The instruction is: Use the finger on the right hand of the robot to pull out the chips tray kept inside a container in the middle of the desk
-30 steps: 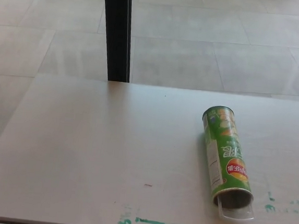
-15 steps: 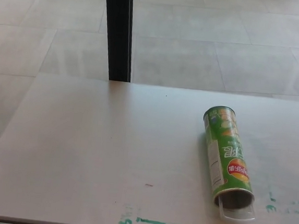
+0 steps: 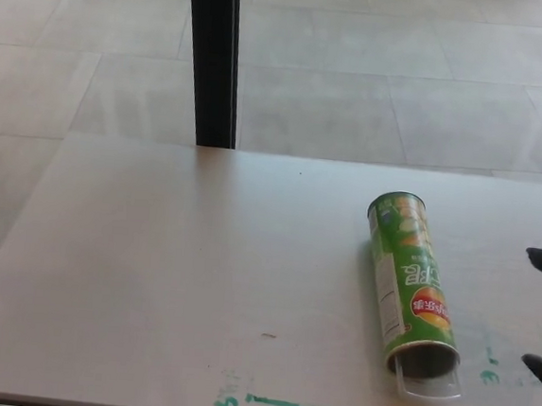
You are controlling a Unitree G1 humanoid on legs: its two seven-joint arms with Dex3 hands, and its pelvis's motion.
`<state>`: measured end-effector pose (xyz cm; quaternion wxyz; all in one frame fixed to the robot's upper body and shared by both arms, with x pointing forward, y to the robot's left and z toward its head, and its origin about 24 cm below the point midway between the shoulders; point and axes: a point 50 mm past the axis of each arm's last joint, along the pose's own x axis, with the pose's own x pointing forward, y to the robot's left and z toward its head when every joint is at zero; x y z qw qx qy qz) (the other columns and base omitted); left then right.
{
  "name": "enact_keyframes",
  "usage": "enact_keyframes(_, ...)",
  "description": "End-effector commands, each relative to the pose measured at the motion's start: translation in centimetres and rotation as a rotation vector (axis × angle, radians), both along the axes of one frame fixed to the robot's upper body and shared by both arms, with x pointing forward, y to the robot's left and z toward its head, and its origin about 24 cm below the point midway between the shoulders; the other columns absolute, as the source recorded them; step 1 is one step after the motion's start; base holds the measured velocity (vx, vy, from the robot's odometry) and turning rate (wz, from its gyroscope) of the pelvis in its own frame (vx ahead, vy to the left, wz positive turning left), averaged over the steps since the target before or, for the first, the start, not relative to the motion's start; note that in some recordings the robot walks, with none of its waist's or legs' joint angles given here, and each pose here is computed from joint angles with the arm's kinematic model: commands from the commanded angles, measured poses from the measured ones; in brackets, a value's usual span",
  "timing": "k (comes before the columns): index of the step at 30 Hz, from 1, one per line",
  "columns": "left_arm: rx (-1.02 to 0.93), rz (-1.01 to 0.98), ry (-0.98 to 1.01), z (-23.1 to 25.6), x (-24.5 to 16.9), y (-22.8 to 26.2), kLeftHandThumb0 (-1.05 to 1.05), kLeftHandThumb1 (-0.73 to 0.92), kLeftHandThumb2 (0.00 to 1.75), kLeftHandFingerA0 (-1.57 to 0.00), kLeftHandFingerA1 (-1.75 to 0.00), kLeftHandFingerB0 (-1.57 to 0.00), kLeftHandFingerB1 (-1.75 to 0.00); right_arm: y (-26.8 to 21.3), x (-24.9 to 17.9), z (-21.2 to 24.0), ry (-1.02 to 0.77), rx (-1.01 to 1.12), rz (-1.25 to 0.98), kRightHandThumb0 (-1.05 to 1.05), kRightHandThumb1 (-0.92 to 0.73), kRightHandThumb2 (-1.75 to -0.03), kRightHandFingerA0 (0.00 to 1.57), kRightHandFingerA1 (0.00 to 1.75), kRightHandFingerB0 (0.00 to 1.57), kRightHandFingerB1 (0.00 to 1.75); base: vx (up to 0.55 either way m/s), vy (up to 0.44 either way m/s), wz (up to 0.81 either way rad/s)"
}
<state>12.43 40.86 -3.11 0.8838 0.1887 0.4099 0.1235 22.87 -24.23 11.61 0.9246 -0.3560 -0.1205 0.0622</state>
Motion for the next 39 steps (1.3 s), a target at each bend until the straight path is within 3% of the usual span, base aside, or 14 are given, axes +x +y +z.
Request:
enact_keyframes(1,0.023,-0.016,0.007,0.9,0.0,0.7,-0.24,0.63,0.60,-0.61,-0.72,-0.55,-0.61,1.5,-0.1,-2.5,0.058,-0.402,0.133,-0.29,-0.57,-0.57,0.91,0.93,0.34,0.32,0.00,0.000,0.00)
enact_keyframes(8,0.028,-0.006,0.010,0.8,0.0,0.7,-0.24,0.62,0.60,-0.61,-0.71,-0.56,-0.61,1.8,0.9,-3.8,0.085,-0.596,0.178,-0.31,-0.59,-0.58,0.87,0.96,0.30,0.31,0.00,0.000,0.00)
enact_keyframes(9,0.027,-0.002,0.012,0.8,0.0,0.7,-0.23,0.62,0.59,-0.62,-0.72,-0.57,-0.61,1.9,1.0,-4.0,0.087,-0.618,0.182,-0.39,-0.47,-0.74,0.88,0.97,0.24,0.42,0.00,0.000,0.00)
enact_keyframes(10,0.023,0.001,0.012,0.8,0.0,0.7,-0.22,0.63,0.60,-0.60,-0.71,-0.55,-0.60,2.1,1.2,-4.3,0.091,-0.663,0.196,-0.32,-0.59,-0.58,0.84,1.11,0.31,0.32,0.00,0.000,0.00)
enact_keyframes(16,0.020,0.000,0.010,0.8,0.0,0.7,-0.23,0.62,0.60,-0.61,-0.72,-0.55,-0.61,2.4,1.5,-4.7,0.088,-0.725,0.222,-0.31,-0.58,-0.58,0.86,1.16,0.31,0.33,0.00,0.000,0.00)
enact_keyframes(21,0.020,-0.014,0.005,1.0,0.1,0.6,-0.22,0.63,0.61,-0.59,-0.71,-0.54,-0.60,2.7,1.9,-5.0,0.080,-0.810,0.254,-0.32,-0.60,-0.59,0.78,1.29,0.27,0.35,0.00,0.000,0.00)
enact_keyframes(39,0.010,-0.003,0.002,1.4,0.4,0.9,-0.21,0.62,0.60,-0.56,-0.70,-0.52,-0.61,2.9,1.2,-5.7,-0.015,-0.967,0.337,-0.36,-0.62,-0.58,0.77,1.31,0.28,0.39,0.00,0.000,0.00)
